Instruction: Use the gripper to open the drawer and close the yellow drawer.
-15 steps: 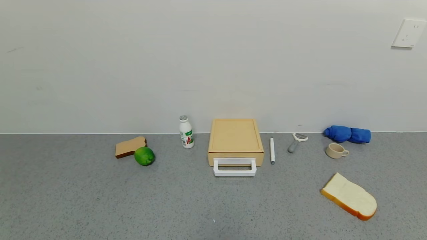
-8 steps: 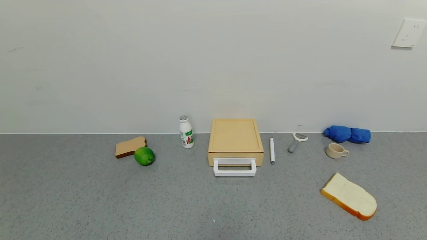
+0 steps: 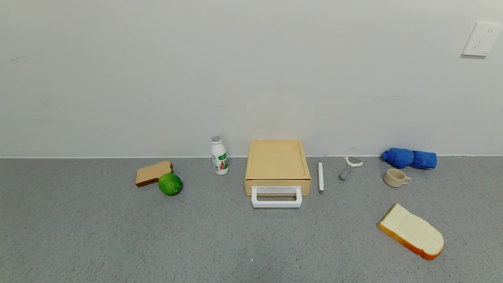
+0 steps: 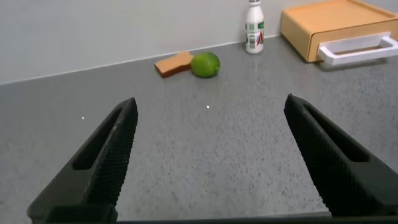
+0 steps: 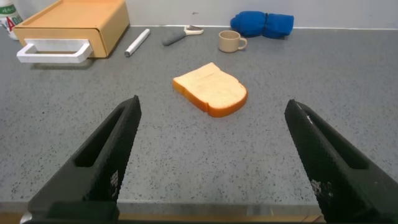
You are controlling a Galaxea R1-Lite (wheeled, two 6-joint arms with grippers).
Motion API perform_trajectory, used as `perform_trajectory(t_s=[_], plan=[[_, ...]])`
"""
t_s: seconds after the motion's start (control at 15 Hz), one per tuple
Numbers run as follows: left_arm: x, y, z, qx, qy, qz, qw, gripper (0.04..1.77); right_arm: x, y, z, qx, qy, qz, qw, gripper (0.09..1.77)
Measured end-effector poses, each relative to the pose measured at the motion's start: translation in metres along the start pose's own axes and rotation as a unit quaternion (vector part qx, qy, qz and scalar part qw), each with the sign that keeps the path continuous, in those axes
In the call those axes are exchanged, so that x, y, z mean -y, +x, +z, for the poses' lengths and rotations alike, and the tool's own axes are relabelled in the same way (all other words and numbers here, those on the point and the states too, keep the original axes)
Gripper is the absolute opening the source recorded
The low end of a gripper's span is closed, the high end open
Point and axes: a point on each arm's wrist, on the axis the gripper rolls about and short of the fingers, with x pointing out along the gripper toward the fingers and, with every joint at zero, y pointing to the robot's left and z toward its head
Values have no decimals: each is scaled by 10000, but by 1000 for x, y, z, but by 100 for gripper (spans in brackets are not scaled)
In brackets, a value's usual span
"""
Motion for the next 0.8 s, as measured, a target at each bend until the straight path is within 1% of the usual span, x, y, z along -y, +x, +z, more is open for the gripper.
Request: perform_trajectory(t_s=[0.13, 0.27, 0.4, 0.53, 0.67, 0.8], plan=[[1, 1, -5, -85, -29, -25, 10000, 171, 0, 0, 0, 0, 1, 2, 10000, 170], [1, 1, -6, -100, -46, -23, 9999, 171, 0, 0, 0, 0, 1, 2, 10000, 170], [2, 1, -7, -127, -57, -233, 9996, 171, 0, 0, 0, 0, 1, 0, 10000, 170], [3, 1, -12, -364, -193, -340, 9986, 171, 0, 0, 0, -2, 1, 0, 10000, 170], [3, 1, -12, -351, -430, -292, 9980, 171, 0, 0, 0, 0, 0, 0, 10000, 170], [3, 1, -12, -360, -474, -241, 9979, 171, 0, 0, 0, -2, 1, 0, 10000, 170]])
